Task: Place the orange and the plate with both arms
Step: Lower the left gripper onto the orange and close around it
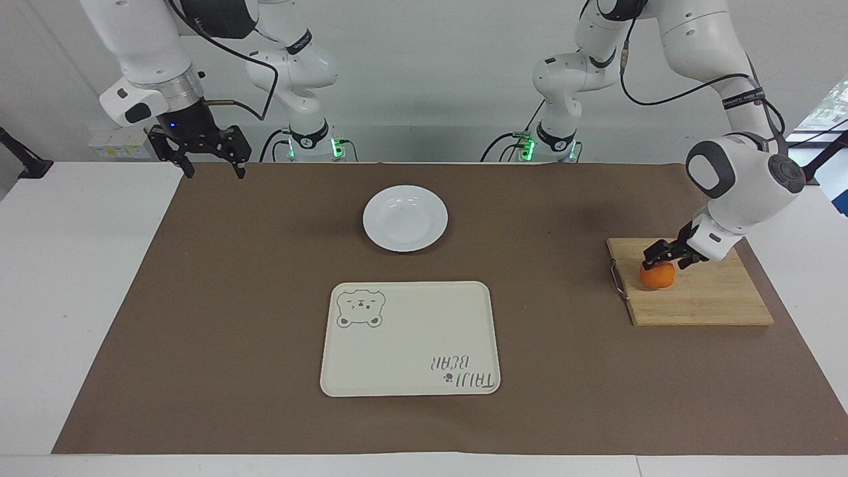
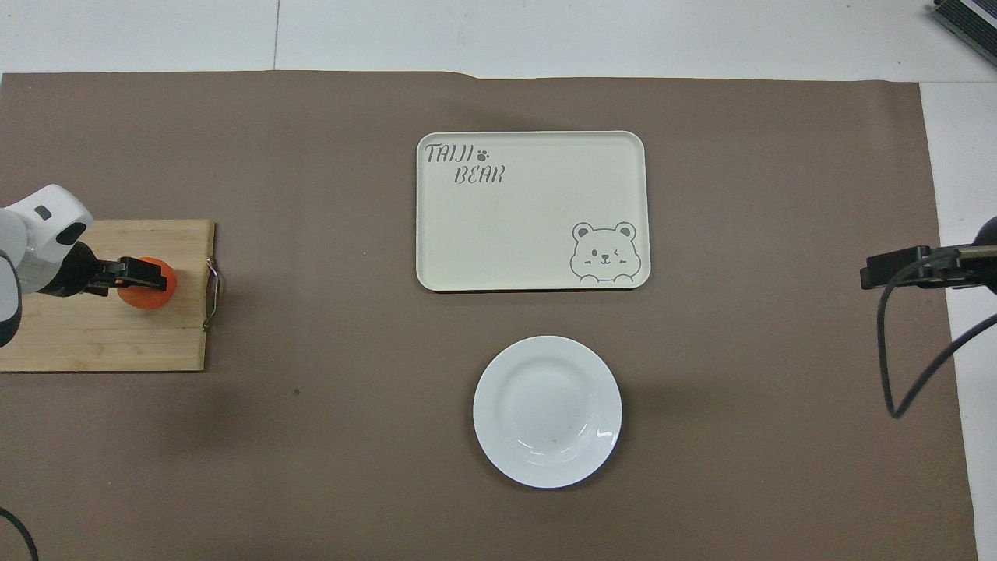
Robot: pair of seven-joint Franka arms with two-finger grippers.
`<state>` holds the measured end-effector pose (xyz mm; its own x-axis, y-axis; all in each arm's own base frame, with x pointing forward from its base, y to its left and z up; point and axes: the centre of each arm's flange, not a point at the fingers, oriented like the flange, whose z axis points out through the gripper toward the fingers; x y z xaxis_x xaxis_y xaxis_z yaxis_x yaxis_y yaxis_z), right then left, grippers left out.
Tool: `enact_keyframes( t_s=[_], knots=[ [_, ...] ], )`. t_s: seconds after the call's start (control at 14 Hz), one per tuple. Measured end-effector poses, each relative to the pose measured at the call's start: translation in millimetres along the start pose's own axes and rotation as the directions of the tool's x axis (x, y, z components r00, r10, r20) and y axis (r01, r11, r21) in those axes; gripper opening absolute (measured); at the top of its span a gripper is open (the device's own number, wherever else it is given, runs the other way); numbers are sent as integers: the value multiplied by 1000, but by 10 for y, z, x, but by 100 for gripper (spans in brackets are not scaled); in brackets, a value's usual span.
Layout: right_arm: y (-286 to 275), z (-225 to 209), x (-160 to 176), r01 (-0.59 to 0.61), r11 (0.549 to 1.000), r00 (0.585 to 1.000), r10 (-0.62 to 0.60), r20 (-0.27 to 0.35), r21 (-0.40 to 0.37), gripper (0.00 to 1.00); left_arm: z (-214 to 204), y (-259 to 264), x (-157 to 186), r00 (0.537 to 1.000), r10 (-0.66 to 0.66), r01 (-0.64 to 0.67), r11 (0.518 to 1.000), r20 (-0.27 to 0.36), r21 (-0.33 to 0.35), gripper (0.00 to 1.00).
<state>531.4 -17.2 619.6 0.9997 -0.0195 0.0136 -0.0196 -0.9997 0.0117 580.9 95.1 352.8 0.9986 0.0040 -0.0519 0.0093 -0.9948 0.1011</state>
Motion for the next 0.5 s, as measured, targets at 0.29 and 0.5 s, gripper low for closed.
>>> enact_keyframes(
  t_s=[0.29,0.5],
  knots=[
    [0,0,0,0,1000,1000,0,0,0,100,160,2,-47,1000,-2,2,1000,-19,6,100],
    [0,0,0,0,1000,1000,0,0,0,100,196,2,-50,999,-2,3,1000,-33,11,100]
  ],
)
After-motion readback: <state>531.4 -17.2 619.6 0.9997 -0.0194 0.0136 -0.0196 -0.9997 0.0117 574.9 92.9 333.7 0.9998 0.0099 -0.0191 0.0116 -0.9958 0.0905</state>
